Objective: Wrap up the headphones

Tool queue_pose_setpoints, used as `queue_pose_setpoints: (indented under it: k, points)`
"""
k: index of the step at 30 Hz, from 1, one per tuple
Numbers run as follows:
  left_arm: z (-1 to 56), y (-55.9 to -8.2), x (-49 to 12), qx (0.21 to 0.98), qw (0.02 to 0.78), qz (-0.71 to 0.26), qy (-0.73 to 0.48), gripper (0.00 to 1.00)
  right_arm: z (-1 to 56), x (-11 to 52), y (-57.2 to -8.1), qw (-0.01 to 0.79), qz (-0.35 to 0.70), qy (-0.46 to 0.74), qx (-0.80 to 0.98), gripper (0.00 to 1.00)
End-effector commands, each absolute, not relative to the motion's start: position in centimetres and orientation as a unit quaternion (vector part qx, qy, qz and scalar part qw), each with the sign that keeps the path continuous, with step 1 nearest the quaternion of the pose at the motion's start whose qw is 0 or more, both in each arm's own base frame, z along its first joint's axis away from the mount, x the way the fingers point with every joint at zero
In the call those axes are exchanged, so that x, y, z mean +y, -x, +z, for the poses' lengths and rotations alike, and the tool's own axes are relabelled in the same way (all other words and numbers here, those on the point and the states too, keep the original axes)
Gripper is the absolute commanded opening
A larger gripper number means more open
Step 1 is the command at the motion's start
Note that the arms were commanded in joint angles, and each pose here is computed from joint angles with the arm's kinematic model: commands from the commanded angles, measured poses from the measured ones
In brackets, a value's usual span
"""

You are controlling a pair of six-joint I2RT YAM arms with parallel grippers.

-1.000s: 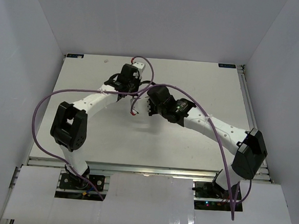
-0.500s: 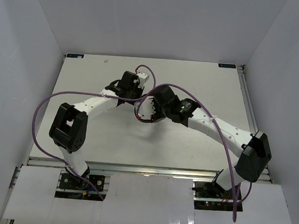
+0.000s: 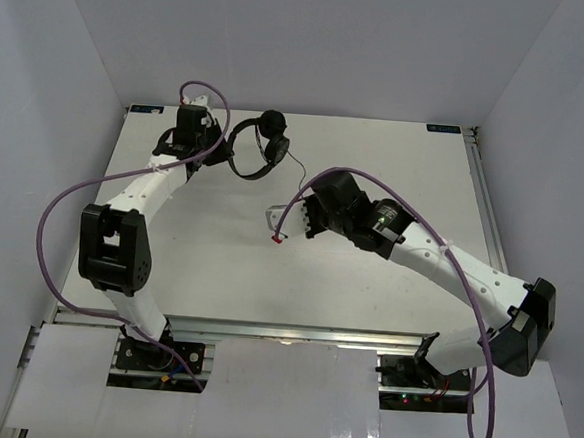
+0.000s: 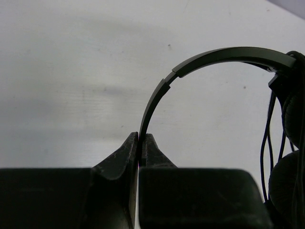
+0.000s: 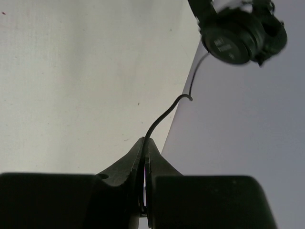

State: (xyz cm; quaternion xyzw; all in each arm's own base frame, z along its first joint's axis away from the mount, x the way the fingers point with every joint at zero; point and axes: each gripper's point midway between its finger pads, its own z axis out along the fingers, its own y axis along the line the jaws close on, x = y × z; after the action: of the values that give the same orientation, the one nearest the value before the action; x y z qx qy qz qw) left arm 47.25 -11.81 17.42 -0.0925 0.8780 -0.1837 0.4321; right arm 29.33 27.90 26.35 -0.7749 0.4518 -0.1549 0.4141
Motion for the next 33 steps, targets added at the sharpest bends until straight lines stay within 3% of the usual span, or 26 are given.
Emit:
queue_pose_setpoints:
  k: [1, 8, 12, 23, 33]
  points:
    - [22.0, -50.2, -14.8, 0.843, 0.456, -0.252, 0.133, 0.00, 24.8, 30.3, -26.8, 0.384, -0.131, 0.822, 0.399, 0.08]
    - [19.7, -53.1, -16.7, 0.847, 0.419, -0.282, 0.165, 0.00, 24.4, 34.0, -27.0, 0.370, -0.179, 0.841, 0.352, 0.08]
    - [17.4, -53.2, -18.9, 0.873, 0.398, -0.259, 0.114, 0.00, 24.9, 34.9, -28.3, 0.368, -0.214, 0.841, 0.334, 0.08]
    - [14.4, -49.2, -27.4, 0.888, 0.348, -0.294, -0.062, 0.00, 23.7, 35.2, -29.2, 0.347, -0.224, 0.852, 0.322, 0.08]
    - [13.9, -43.7, -28.8, 0.872, 0.326, -0.311, -0.190, 0.00, 23.6, 31.1, -32.2, 0.343, -0.220, 0.837, 0.366, 0.08]
